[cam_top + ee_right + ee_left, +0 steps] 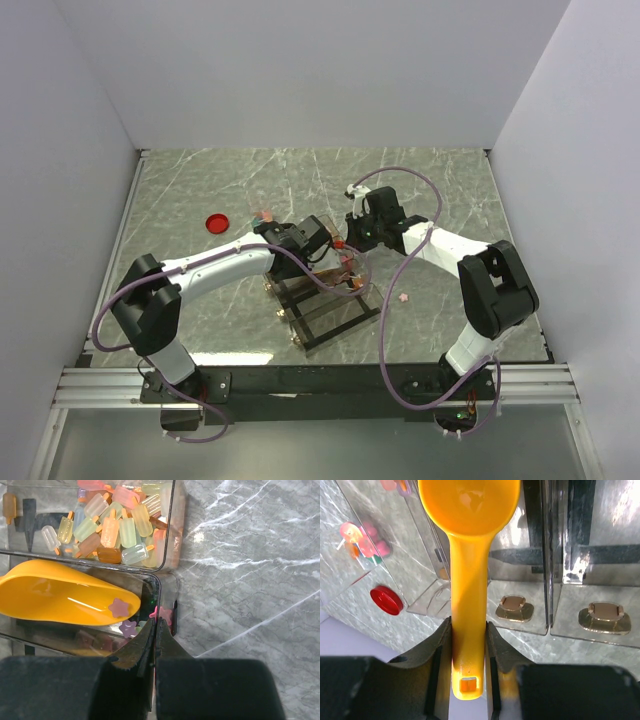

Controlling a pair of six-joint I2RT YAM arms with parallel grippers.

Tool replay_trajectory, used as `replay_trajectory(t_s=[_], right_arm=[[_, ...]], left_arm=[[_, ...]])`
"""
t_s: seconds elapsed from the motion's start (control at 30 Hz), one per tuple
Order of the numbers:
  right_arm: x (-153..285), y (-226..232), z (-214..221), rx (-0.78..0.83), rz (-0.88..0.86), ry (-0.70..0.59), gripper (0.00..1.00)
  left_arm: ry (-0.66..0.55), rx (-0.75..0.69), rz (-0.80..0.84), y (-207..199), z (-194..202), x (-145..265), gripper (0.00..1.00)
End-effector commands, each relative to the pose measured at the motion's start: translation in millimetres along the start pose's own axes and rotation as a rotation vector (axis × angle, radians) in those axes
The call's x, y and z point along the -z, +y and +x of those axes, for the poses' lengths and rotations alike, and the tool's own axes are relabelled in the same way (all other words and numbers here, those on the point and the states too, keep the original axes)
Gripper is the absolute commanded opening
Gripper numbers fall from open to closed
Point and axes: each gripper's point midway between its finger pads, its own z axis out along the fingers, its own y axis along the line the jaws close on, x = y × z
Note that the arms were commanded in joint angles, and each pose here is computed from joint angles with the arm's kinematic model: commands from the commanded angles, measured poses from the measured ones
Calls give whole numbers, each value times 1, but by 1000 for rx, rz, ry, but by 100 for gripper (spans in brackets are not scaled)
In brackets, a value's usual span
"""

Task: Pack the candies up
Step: Scoop the fake candies from the storage box.

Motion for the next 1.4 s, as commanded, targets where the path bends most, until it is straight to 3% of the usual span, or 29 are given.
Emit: replay_trajectory(t_s=[0.0, 0.57, 0.9, 1.37], right_arm=[[6, 11, -6, 22, -44, -27, 0], [-1, 26, -2, 41, -122, -20, 0], [-4, 34, 9, 61, -146, 23, 0], [-7, 26, 17, 29, -131, 56, 0]], left_arm=[[40, 0, -104, 23, 12, 14, 1], [-141, -134, 81, -28, -57, -2, 1], [-318, 59, 336, -74, -99, 10, 1], [-467, 380, 454, -94, -88, 4, 1]])
